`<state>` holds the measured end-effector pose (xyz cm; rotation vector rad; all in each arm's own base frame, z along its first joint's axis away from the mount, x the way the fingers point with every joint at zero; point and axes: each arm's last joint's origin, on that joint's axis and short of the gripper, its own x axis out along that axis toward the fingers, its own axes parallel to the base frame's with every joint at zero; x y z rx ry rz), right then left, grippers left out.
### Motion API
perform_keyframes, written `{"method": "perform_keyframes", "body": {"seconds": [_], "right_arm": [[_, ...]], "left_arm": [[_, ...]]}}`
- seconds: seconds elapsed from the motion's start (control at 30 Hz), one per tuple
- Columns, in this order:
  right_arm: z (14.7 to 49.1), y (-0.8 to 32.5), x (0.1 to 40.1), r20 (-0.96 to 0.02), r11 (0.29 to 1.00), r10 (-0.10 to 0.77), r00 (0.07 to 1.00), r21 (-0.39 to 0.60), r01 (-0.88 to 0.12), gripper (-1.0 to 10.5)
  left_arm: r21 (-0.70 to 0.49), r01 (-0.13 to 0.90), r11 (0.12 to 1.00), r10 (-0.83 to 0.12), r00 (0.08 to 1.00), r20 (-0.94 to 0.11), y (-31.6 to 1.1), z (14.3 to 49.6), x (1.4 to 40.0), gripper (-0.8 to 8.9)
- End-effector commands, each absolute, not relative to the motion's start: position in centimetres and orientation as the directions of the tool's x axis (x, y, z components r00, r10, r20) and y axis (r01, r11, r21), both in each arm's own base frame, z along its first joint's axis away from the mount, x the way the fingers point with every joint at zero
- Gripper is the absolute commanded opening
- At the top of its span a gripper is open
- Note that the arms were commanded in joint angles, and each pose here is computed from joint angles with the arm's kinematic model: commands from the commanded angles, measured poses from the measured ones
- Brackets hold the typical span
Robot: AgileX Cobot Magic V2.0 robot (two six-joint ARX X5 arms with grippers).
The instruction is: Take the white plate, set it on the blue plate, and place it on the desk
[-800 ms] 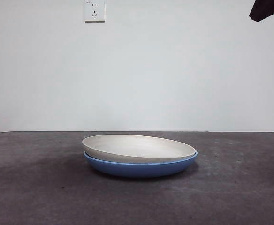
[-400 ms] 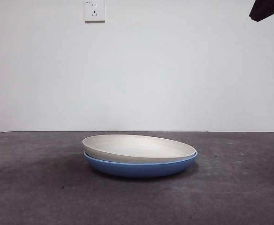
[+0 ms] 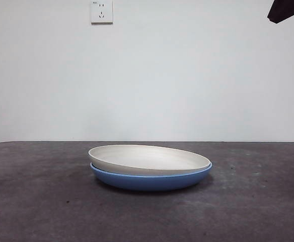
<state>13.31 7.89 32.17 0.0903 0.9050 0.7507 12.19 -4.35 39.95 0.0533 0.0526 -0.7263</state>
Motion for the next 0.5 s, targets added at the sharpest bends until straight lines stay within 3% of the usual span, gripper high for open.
{"method": "perform_keyframes", "body": {"seconds": [0.03, 0.13, 0.27, 0.37, 0.5], "right_arm": [[32.7, 8.0, 13.4, -0.663, 0.734, 0.636, 0.394, 0.361, -0.575, 0.1], [32.7, 8.0, 13.4, -0.663, 0.734, 0.636, 0.394, 0.361, -0.576, 0.1], [32.7, 8.0, 13.4, -0.663, 0.734, 0.636, 0.395, 0.361, -0.575, 0.1], [32.7, 8.0, 13.4, -0.663, 0.734, 0.636, 0.394, 0.361, -0.576, 0.1], [32.7, 8.0, 13.4, -0.663, 0.734, 0.636, 0.394, 0.361, -0.576, 0.1]], "left_arm": [[0.162, 0.527, 0.834, -0.549, 0.820, 0.160, -2.9, 39.8, 11.0, 0.10], [0.167, 0.326, 0.930, -0.361, 0.894, 0.265, -1.6, 37.9, 9.8, 0.10], [0.121, 0.111, 0.986, -0.141, 0.950, 0.279, -0.5, 34.4, 9.0, 0.10], [0.106, 0.034, 0.994, -0.060, 0.966, 0.250, -0.1, 31.5, 8.8, 0.10], [0.100, 0.010, 0.995, -0.031, 0.979, 0.204, 0.2, 27.7, 8.8, 0.10]]}}
